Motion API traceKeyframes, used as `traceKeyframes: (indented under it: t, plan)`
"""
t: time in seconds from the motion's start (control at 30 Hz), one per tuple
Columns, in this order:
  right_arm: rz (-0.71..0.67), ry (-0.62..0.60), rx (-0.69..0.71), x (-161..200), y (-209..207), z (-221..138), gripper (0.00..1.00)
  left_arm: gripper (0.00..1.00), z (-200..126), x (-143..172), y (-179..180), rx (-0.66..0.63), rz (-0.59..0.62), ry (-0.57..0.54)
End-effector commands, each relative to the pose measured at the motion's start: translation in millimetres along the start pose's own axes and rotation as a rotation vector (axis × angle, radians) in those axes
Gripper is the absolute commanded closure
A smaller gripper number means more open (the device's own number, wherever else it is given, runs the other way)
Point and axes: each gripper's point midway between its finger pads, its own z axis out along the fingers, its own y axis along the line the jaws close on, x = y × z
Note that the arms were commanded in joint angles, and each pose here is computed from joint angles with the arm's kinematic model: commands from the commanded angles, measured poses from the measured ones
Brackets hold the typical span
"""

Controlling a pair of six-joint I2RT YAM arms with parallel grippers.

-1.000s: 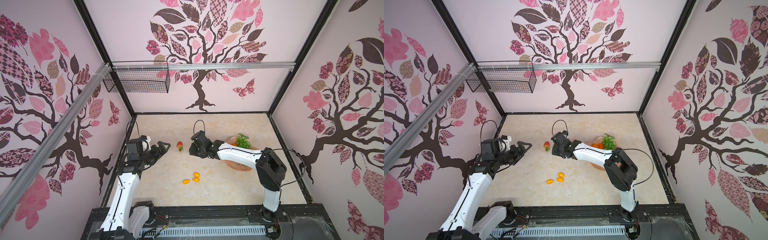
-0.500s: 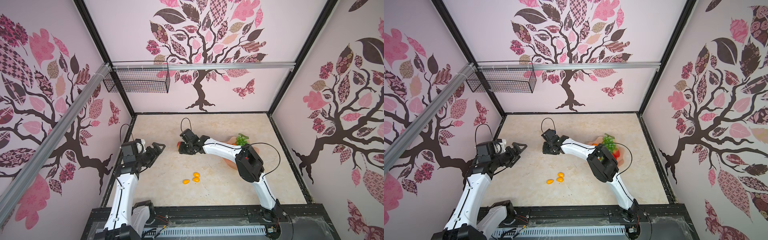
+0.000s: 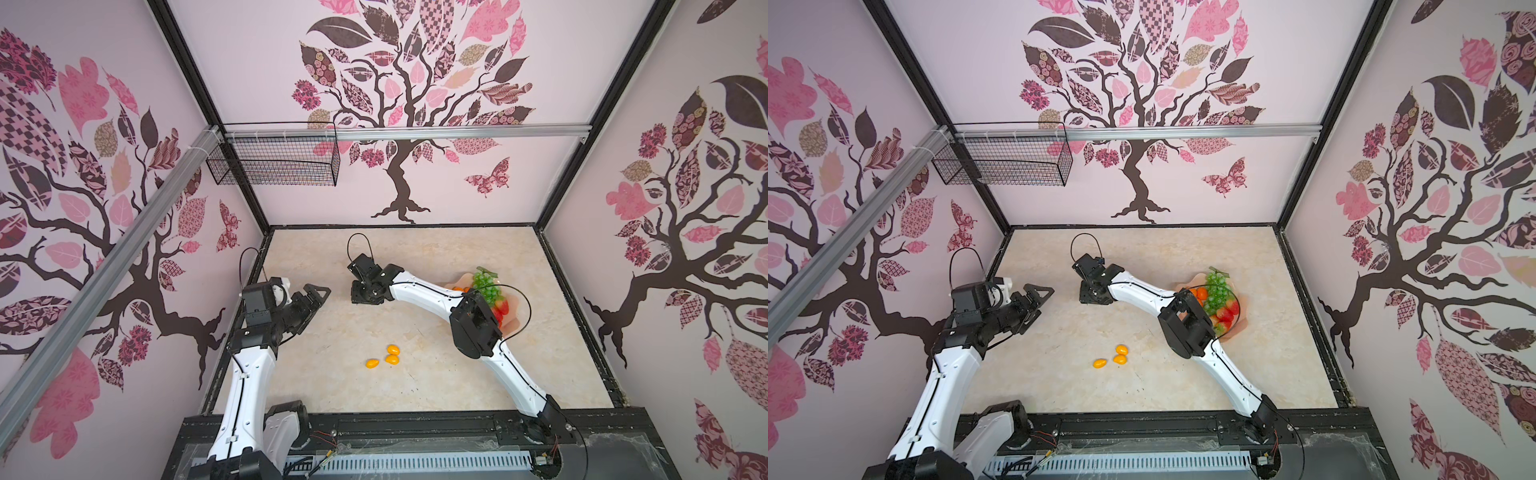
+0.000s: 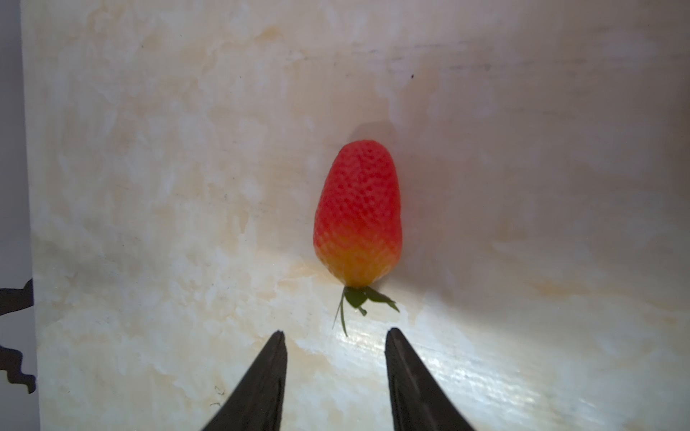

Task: Arrange fruit in a fruit bowl
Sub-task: Pick up the fruit from the center of the table.

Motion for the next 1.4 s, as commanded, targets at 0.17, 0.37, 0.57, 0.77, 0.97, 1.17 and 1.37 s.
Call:
traceKeyframes:
  t: [0.17,0.37,0.57,0.77,0.97,1.17,1.37]
  plan:
    - [-0.021,0.028,0.086,12,-19,23,0.55,0.03,2,-1,1,0.007,0.004,-0.002]
    - [-0.022,0.021,0.092,11,-21,28,0.56,0.03,2,-1,1,0.006,0.002,0.001]
    - [-0.025,0.022,0.099,12,-24,34,0.57,0.03,2,-2,0,0.010,0.005,0.001]
    - [-0.024,0.026,0.105,12,-26,40,0.58,0.03,2,-1,1,0.009,0.005,0.002]
    - [-0.016,0.036,0.122,14,-33,48,0.59,0.03,2,-1,0,0.011,0.006,0.001]
    - [-0.007,0.048,0.134,15,-42,54,0.63,0.03,3,-1,1,0.011,0.003,0.003]
    - [-0.002,0.054,0.144,16,-46,57,0.68,0.03,5,-2,1,0.014,-0.001,0.004]
